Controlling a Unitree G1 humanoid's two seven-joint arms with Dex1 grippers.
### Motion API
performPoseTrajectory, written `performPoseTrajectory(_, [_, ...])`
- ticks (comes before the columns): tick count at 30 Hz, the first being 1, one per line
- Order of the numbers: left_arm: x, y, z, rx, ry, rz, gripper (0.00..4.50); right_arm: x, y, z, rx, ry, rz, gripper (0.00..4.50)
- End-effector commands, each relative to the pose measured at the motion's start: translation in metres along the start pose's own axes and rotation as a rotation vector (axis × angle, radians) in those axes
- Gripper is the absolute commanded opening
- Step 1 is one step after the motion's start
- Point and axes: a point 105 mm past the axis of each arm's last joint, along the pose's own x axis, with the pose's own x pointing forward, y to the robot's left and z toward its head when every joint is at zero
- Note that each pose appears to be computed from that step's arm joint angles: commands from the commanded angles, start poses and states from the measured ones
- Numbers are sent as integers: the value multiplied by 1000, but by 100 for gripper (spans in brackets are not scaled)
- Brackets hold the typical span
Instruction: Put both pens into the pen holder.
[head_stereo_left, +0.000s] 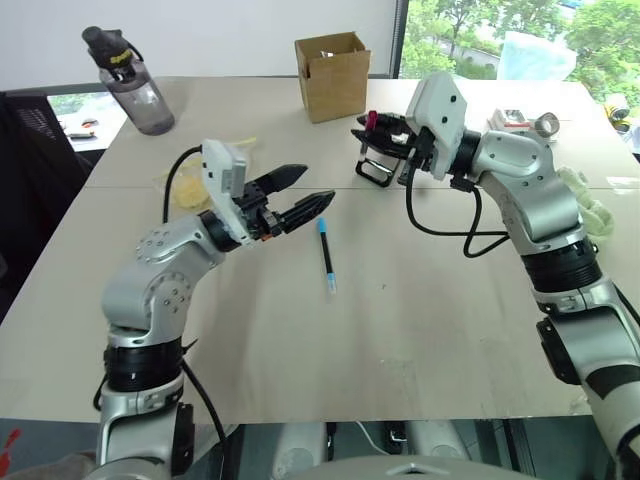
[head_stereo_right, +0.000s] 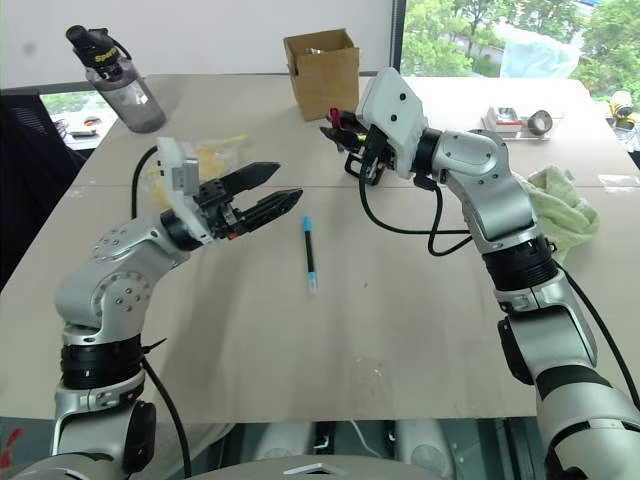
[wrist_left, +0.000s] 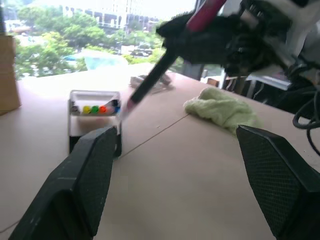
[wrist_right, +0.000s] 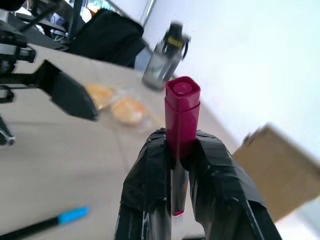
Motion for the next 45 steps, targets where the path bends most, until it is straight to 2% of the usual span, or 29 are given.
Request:
performPoseTrajectory(1, [-5, -1, 10, 90, 10, 51, 391, 6, -5, -1, -196, -22, -3, 8])
performPoseTrajectory(7, [-5, 9, 6, 197, 85, 140, 391, 13, -10, -27, -327, 32, -8, 8])
performPoseTrajectory(12, [-4, 12, 12, 229, 83, 190, 391, 13, -20, -39, -400, 78, -40, 8])
performPoseTrajectory(19, [-11, 22, 11, 229, 102, 257, 391, 11, -23, -52, -388, 119, -58, 8])
performPoseTrajectory(31, [-11, 25, 8, 249, 135, 256, 391, 13, -28, -62, -337, 151, -117, 8])
performPoseTrajectory(33, [-11, 28, 9, 255, 134, 269, 397, 14, -28, -63, -334, 157, -117, 108])
performPoseTrajectory(34, [-12, 30, 9, 253, 132, 275, 397, 15, -27, -64, -332, 157, -116, 134])
performPoseTrajectory(36, [-13, 32, 9, 254, 135, 283, 397, 16, -28, -63, -334, 153, -129, 222])
performPoseTrajectory(38, [-13, 32, 8, 255, 136, 283, 397, 15, -31, -63, -335, 154, -147, 329])
performPoseTrajectory(39, [-13, 32, 8, 254, 136, 283, 397, 15, -33, -63, -335, 156, -157, 369])
performPoseTrajectory(40, [-12, 33, 8, 254, 135, 282, 397, 14, -35, -63, -336, 159, -166, 436])
performPoseTrajectory(45, [-11, 34, 7, 250, 133, 278, 397, 9, -41, -62, -337, 160, -188, 444])
